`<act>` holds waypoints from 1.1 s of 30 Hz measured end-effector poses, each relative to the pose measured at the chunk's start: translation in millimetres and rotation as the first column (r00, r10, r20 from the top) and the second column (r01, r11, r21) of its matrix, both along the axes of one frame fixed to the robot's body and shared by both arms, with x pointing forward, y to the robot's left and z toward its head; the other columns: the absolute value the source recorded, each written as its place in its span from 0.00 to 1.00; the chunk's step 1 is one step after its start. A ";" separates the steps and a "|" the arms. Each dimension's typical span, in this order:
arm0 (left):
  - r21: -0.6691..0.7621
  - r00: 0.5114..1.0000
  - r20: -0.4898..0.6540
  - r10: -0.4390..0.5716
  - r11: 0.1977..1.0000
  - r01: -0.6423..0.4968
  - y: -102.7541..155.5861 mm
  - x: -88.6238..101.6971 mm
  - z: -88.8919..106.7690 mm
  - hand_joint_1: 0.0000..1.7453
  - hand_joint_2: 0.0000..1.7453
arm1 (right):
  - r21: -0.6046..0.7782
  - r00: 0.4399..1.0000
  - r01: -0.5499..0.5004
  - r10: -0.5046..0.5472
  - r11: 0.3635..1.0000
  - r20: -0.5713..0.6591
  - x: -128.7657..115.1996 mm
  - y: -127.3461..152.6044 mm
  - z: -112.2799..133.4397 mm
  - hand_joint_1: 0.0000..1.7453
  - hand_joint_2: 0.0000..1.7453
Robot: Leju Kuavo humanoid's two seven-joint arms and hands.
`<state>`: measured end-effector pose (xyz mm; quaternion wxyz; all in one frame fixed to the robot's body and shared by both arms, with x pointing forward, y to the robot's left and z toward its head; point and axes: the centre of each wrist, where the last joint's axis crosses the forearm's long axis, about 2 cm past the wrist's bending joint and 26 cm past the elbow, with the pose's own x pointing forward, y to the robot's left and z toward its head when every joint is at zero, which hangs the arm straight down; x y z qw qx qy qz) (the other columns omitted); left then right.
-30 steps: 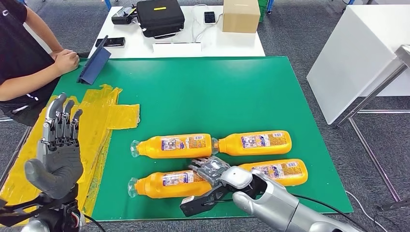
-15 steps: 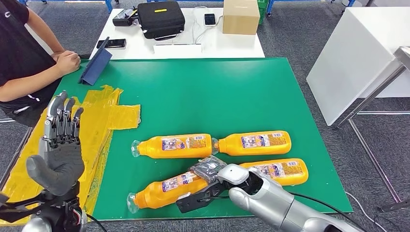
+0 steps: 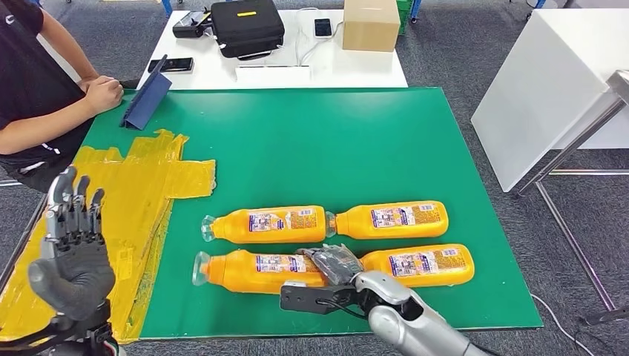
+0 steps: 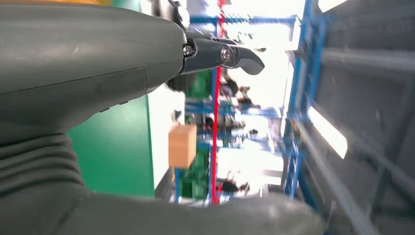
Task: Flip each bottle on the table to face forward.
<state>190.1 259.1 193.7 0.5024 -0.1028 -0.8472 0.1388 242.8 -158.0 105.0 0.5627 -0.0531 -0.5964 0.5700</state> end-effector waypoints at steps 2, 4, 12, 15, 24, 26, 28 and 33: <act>-0.036 0.999 -0.037 -0.003 0.999 0.002 4.6 -9.3 -4.2 0.00 1.00 | 0.134 0.997 0.067 -0.070 0.989 0.024 -13.4 -5.4 11.8 1.00 1.00; -0.087 0.996 -0.073 -0.042 0.996 0.036 7.1 -17.2 -8.4 0.00 1.00 | 0.245 0.991 0.109 -0.125 0.963 0.051 -22.2 -12.7 27.5 1.00 1.00; -0.211 0.982 -0.140 -0.129 0.973 0.098 12.5 -31.1 -18.1 0.00 1.00 | 0.472 0.960 0.131 -0.231 0.872 0.161 -40.6 -36.8 75.8 1.00 1.00; -0.258 0.971 -0.151 -0.184 0.956 0.141 12.3 -32.0 -18.6 0.00 1.00 | 0.511 0.951 0.128 -0.251 0.850 0.179 -42.2 -39.4 82.5 1.00 1.00; -0.396 0.888 -0.133 -0.441 0.845 0.360 0.6 -33.5 -28.1 0.00 1.00 | 0.581 0.952 0.125 -0.262 0.804 0.156 -31.6 -31.7 93.2 1.00 1.00; -0.401 0.881 -0.138 -0.453 0.839 0.369 -1.3 -33.5 -29.7 0.00 1.00 | 0.582 0.953 0.125 -0.261 0.803 0.156 -28.1 -32.7 93.5 1.00 1.00; -0.403 0.874 -0.139 -0.466 0.832 0.380 -2.6 -33.5 -30.7 0.00 1.00 | 0.578 0.954 0.123 -0.258 0.806 0.156 -26.0 -33.0 93.1 1.00 1.00; -0.406 0.829 -0.108 -0.548 0.786 0.467 -11.0 -31.7 -30.3 0.00 1.00 | 0.549 0.966 0.089 -0.207 0.831 0.157 -18.8 -28.4 92.3 1.00 1.00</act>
